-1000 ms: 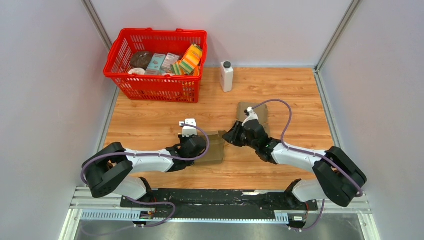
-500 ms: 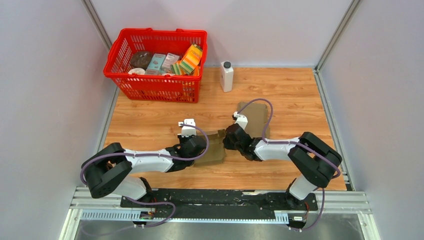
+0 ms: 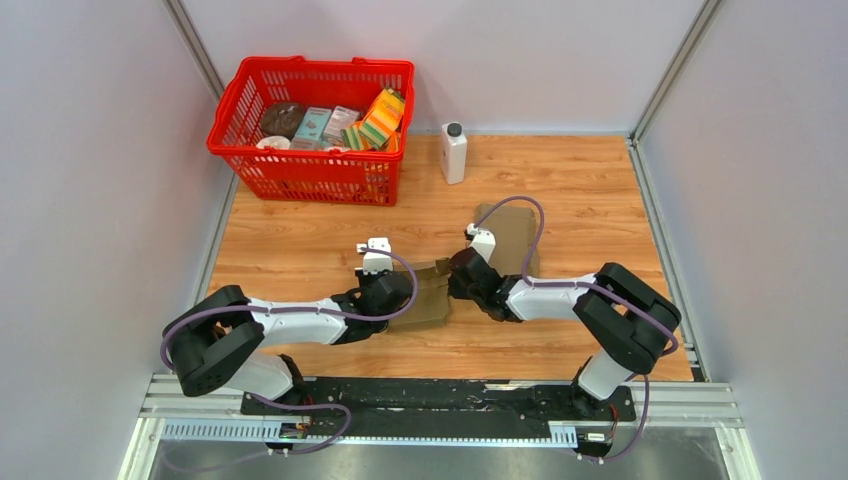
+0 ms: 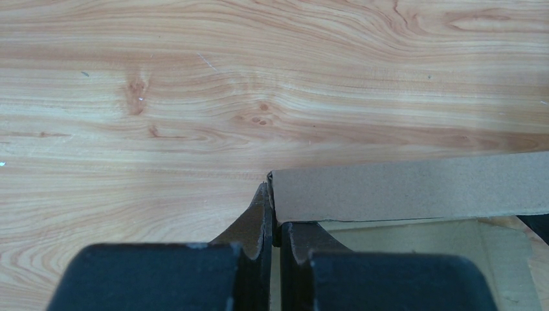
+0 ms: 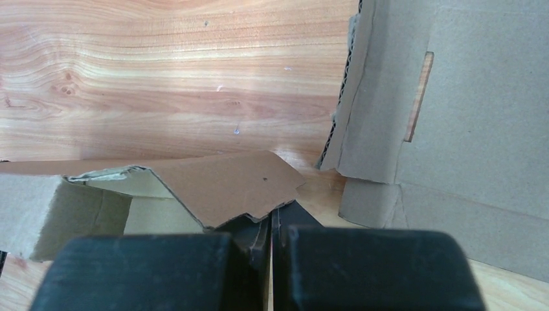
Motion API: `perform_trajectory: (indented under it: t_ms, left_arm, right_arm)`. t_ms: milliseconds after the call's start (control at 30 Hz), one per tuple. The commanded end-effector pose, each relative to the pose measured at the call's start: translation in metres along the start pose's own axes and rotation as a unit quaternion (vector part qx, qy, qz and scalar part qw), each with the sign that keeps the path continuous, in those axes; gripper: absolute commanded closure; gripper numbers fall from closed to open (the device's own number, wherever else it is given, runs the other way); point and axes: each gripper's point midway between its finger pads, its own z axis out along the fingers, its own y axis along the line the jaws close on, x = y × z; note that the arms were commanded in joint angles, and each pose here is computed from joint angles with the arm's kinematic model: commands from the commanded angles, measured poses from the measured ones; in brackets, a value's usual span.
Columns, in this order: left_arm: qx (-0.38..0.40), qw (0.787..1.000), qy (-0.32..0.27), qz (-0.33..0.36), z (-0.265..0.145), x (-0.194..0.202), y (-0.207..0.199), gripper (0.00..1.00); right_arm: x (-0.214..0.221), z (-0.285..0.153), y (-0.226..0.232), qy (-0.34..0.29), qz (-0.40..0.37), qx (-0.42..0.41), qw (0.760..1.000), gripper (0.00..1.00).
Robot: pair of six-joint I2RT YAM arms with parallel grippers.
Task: Fold the paper box
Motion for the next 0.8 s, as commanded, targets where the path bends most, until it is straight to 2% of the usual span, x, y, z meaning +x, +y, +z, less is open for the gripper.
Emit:
perform_trajectory:
  t_ms: [0, 200, 367, 533, 767]
  left_arm:
    - [-0.001, 1.000, 0.020, 0.015, -0.001, 0.010, 0.003, 1.00]
    - [-0.001, 1.000, 0.020, 0.017, -0.001, 0.010, 0.002, 1.00]
    - [-0.001, 1.000, 0.021, 0.016, -0.001, 0.010, 0.002, 1.00]
    - [-0.001, 1.000, 0.021, 0.013, -0.002, 0.010, 0.003, 1.00]
    - [-0.002, 1.000, 0.021, 0.017, -0.001, 0.011, 0.003, 1.00]
  right_arm:
    - [-0.008, 0.002, 0.015, -0.017, -0.005, -0.025, 1.000, 1.00]
    - [-0.016, -0.011, 0.043, -0.045, -0.017, -0.090, 0.995, 1.00]
    - [-0.007, -0.002, 0.050, -0.024, -0.021, -0.096, 0.995, 1.00]
    - [-0.012, -0.007, 0.051, -0.036, -0.021, -0.100, 0.994, 1.00]
    - [0.010, 0.004, 0.049, 0.020, -0.016, -0.094, 0.995, 1.00]
